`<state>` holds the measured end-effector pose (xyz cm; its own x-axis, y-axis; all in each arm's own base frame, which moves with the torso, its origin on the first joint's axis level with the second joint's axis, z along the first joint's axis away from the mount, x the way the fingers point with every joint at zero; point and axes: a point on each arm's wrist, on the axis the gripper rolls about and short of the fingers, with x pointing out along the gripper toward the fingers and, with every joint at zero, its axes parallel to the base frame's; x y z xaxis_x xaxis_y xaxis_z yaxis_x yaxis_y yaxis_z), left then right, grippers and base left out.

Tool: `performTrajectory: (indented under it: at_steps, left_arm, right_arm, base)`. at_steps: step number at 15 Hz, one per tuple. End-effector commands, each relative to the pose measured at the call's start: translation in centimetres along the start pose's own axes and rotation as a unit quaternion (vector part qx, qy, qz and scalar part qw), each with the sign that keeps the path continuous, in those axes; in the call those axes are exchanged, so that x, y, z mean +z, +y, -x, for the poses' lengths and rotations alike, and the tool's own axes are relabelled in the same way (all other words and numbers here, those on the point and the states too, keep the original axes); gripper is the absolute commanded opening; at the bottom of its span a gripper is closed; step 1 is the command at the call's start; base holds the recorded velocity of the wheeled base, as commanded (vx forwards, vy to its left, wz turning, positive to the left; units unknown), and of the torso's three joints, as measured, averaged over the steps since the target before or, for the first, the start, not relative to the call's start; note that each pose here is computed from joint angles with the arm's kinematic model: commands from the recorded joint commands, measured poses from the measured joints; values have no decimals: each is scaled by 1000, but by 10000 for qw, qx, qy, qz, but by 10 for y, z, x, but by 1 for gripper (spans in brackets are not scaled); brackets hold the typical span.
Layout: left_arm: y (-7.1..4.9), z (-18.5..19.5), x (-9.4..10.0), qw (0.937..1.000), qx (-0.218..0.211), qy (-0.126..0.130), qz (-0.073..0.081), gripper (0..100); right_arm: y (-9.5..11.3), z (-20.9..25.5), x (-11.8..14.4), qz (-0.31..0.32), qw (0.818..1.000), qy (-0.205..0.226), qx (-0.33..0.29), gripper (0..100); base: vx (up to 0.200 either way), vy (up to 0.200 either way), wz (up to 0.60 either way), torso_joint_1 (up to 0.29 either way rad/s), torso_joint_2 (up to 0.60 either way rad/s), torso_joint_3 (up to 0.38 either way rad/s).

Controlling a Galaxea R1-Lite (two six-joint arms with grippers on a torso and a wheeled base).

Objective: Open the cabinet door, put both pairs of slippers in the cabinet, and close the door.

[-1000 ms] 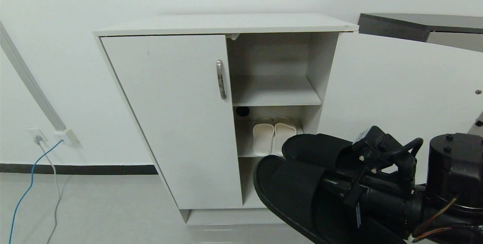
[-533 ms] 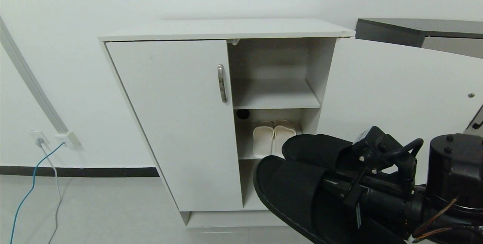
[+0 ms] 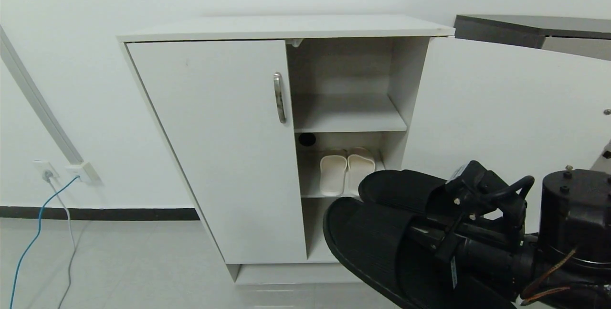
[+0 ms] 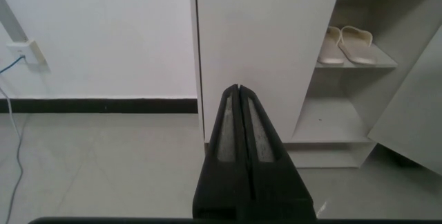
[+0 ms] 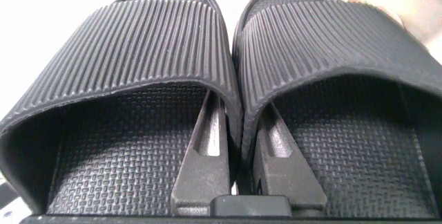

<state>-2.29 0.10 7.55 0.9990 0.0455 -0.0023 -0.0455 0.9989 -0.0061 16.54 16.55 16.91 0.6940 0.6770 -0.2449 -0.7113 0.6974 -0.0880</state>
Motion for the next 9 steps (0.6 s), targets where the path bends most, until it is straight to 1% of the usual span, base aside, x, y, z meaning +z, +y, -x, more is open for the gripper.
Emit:
performTrajectory:
  at_steps: [1, 9]
  left_arm:
    - [0, 0, 0, 10000, 2, 4, 23, 0]
    - [0, 0, 0, 10000, 2, 4, 23, 0]
  right_arm:
    - [0, 0, -1, 25, 10000, 19, 16, 0]
    - [1, -8, -7, 35, 10000, 26, 24, 0]
  base:
    - [0, 0, 0, 7, 71, 36]
    - [0, 0, 0, 0, 0, 0]
